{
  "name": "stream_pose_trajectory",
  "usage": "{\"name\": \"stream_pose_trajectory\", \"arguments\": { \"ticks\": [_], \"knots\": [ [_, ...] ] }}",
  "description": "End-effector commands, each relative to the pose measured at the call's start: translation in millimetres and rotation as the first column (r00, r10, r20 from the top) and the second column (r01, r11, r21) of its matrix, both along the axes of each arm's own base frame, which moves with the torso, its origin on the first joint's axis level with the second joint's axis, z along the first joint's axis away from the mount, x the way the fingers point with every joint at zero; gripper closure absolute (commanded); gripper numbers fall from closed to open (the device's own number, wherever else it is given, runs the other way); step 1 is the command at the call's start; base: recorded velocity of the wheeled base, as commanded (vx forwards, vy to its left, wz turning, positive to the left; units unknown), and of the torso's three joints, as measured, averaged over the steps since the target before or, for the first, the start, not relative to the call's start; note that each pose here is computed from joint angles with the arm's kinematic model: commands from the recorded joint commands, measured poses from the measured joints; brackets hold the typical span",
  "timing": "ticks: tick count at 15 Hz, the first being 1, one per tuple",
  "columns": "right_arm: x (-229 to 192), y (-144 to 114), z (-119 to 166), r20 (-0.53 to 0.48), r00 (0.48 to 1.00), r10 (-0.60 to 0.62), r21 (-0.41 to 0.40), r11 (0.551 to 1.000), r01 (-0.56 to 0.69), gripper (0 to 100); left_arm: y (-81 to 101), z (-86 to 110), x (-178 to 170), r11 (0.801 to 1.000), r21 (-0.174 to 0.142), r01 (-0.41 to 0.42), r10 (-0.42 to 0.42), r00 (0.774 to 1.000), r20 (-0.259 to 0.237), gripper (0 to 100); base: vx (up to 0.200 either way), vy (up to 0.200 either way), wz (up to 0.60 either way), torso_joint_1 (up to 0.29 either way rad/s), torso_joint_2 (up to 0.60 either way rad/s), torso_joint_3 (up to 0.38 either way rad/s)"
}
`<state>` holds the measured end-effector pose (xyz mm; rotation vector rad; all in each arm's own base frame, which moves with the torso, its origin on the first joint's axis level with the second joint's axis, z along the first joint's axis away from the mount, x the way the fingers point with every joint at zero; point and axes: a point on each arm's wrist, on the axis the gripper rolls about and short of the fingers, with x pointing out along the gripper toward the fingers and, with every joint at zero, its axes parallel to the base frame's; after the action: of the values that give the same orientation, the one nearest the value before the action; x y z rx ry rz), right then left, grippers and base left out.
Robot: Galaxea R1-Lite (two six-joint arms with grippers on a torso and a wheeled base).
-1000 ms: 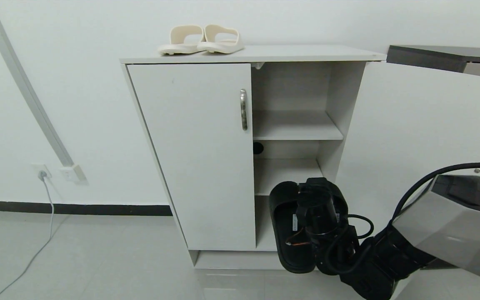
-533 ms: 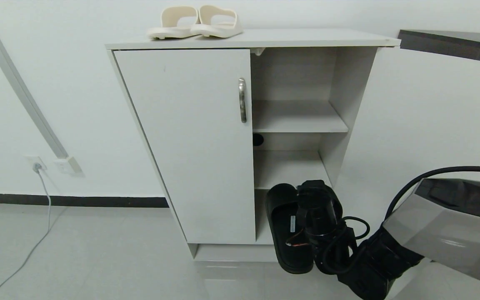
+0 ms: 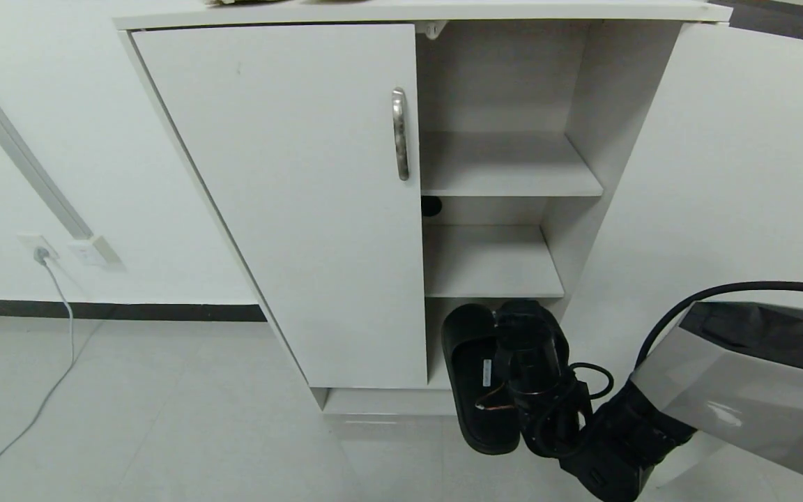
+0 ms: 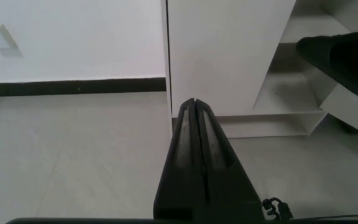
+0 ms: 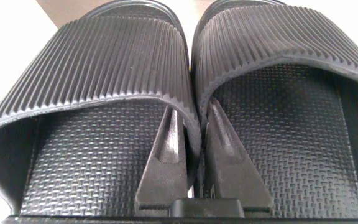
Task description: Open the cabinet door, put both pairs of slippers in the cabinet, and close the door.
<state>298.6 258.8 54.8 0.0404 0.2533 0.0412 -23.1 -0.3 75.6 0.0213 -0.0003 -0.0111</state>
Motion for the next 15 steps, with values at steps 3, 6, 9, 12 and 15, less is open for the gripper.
{"name": "stream_pose_trajectory", "arguments": {
  "ticks": [3, 6, 9, 12, 15],
  "knots": [
    [1.4, -2.8, -1.4, 0.089, 0.996, 0.005, -0.011, 1.000, -0.004, 100, 0.0, 0.0, 0.1, 1.000, -0.001, 0.000, 0.000, 1.000, -0.002, 100, 0.000, 0.000, 0.00, 0.004, 0.00, -0.040],
    [8.6, -9.3, -3.1, 0.155, 0.988, -0.009, -0.022, 1.000, 0.012, 100, 0.0, 0.0, 0.1, 1.000, -0.001, 0.000, 0.000, 1.000, -0.002, 100, 0.000, 0.000, 0.00, 0.000, 0.00, 0.000],
    [11.1, -12.0, -4.9, 0.152, 0.988, -0.016, -0.025, 0.999, 0.020, 100, 0.0, 0.0, 0.1, 1.000, -0.001, 0.000, 0.000, 1.000, -0.002, 100, 0.000, 0.000, 0.00, 0.000, 0.00, 0.000],
    [12.6, -13.9, -4.0, 0.155, 0.988, -0.024, -0.024, 0.999, 0.028, 100, 0.0, 0.0, 0.1, 1.000, -0.001, 0.000, 0.000, 1.000, -0.002, 100, 0.000, 0.000, 0.00, 0.000, 0.00, 0.000],
    [11.8, -14.6, -5.2, 0.151, 0.988, -0.022, -0.032, 0.999, 0.027, 100, 0.0, 0.0, 0.1, 1.000, -0.001, 0.000, 0.000, 1.000, -0.002, 100, 0.200, 0.000, 0.00, -0.004, 0.00, 0.001]
  ]
}}
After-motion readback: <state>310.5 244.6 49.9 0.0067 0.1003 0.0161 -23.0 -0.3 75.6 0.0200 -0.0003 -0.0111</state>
